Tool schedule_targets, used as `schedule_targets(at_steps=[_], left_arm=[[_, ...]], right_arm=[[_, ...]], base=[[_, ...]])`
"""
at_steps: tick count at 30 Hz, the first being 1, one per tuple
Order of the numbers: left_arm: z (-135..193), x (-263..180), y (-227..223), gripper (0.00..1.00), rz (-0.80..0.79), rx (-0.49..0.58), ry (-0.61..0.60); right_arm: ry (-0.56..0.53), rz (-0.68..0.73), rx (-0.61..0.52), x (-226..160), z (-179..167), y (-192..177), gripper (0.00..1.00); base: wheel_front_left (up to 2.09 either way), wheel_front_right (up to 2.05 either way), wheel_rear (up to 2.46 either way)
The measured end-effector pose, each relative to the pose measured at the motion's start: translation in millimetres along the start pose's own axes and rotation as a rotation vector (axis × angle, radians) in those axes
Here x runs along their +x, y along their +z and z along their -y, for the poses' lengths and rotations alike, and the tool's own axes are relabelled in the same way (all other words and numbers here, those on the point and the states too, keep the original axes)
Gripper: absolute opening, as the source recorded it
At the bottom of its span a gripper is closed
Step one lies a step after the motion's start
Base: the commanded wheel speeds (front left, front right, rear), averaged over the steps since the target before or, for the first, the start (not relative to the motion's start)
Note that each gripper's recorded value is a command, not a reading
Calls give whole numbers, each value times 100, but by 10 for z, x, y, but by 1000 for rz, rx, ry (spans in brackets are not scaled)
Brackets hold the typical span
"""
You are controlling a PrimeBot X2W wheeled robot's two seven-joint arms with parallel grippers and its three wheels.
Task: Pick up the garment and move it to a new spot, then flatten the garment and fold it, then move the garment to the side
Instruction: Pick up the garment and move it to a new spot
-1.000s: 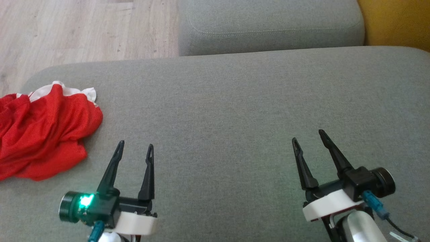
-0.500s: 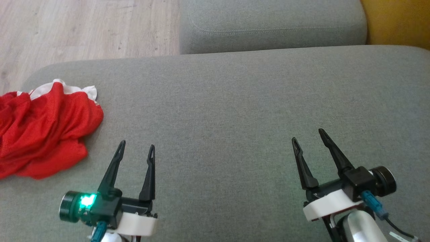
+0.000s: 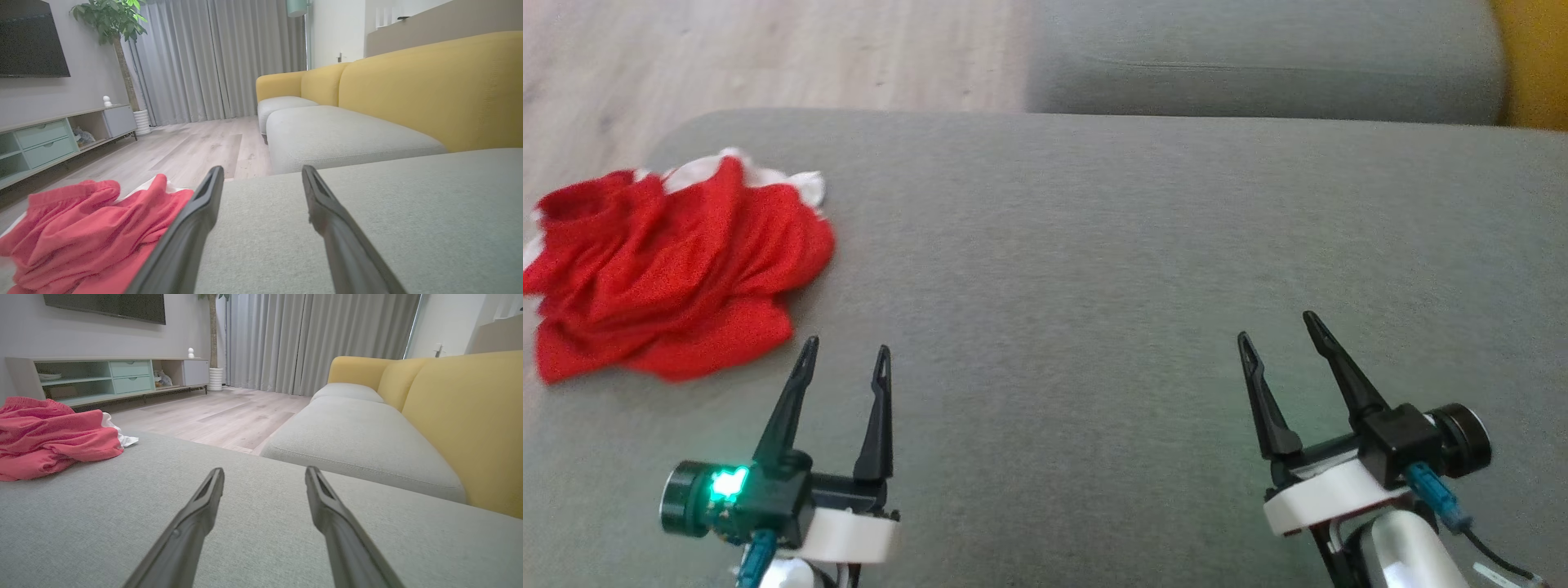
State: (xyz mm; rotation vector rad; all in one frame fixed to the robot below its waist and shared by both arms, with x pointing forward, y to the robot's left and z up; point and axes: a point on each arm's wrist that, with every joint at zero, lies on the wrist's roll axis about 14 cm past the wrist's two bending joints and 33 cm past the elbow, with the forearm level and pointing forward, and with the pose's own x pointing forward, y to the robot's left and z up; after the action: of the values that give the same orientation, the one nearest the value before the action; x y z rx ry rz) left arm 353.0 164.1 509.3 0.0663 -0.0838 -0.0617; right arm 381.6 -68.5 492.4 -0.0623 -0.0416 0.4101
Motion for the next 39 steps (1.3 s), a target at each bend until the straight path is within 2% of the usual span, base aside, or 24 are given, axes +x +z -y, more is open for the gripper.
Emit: schedule_targets(at_steps=[11, 24, 31, 39], left_arm=[[-655, -438, 6, 100, -15, 5, 237], [-1397, -1097, 74, 100, -34, 62, 546], [-1602, -879, 275, 100, 3, 127, 579], [-1898, -100, 669, 100, 78, 269, 455]], right_arm=[[195, 13, 14, 342, -588, 14, 100], [421, 33, 27, 673, -1331, 26, 100], [428, 14, 16, 871, -1328, -151, 100], [402, -3, -22, 1056, -1090, -366, 100]], base=[[0, 0, 0], [0, 0, 0], [0, 0, 0], [0, 0, 0]])
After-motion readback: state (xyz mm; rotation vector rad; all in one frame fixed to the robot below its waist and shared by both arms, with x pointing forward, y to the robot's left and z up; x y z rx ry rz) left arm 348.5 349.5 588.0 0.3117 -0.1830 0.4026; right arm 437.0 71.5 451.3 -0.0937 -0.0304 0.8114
